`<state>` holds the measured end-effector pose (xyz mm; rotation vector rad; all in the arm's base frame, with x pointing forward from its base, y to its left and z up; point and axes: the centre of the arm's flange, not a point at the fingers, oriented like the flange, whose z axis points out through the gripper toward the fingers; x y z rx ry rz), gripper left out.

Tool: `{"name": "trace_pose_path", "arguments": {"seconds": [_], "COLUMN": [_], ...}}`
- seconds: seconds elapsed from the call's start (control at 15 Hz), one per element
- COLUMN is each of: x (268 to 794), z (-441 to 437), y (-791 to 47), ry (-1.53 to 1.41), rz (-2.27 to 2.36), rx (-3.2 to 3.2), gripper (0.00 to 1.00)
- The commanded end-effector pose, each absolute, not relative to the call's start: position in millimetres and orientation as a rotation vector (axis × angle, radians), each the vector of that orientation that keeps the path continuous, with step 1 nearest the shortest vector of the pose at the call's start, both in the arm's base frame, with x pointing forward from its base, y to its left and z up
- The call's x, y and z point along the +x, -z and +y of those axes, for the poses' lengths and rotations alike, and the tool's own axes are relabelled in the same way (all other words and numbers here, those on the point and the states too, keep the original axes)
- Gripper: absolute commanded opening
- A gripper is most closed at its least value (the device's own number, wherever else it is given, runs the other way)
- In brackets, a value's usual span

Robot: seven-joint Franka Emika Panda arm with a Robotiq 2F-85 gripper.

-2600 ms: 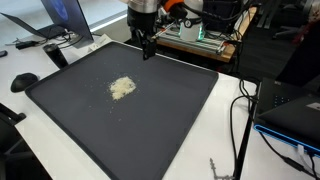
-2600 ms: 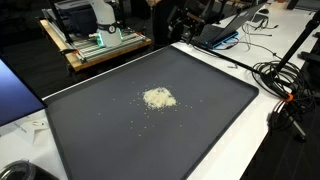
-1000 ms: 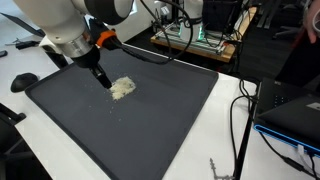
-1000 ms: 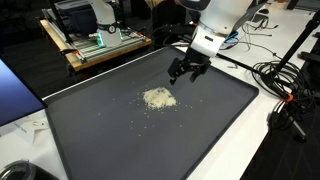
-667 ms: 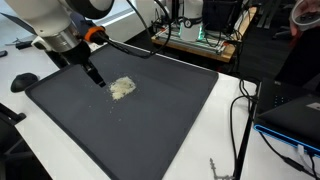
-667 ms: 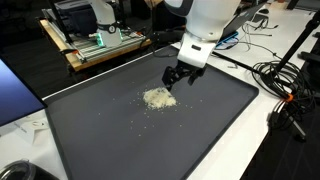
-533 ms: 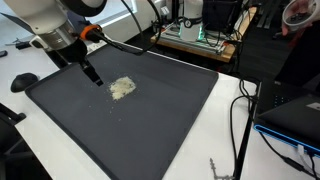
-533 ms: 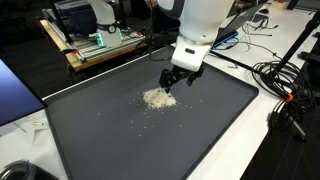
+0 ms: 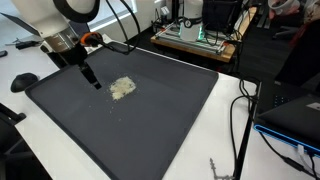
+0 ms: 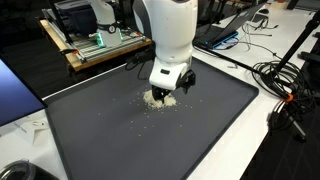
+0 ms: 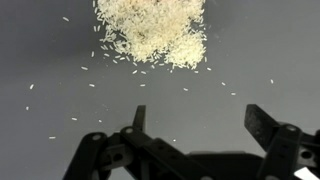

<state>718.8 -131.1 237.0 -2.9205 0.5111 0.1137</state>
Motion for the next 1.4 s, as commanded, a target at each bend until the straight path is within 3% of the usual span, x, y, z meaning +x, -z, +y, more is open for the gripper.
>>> {"name": "trace_pose_path", "arguments": {"seconds": [0.0, 1.33], "x": [674, 480], "z": [-138, -175], "y": [-230, -255], "ry": [-0.049, 0.258], "rz": [0.528, 0.969], "rx": [-2.835, -2.644], "gripper": [1.00, 1.00]}}
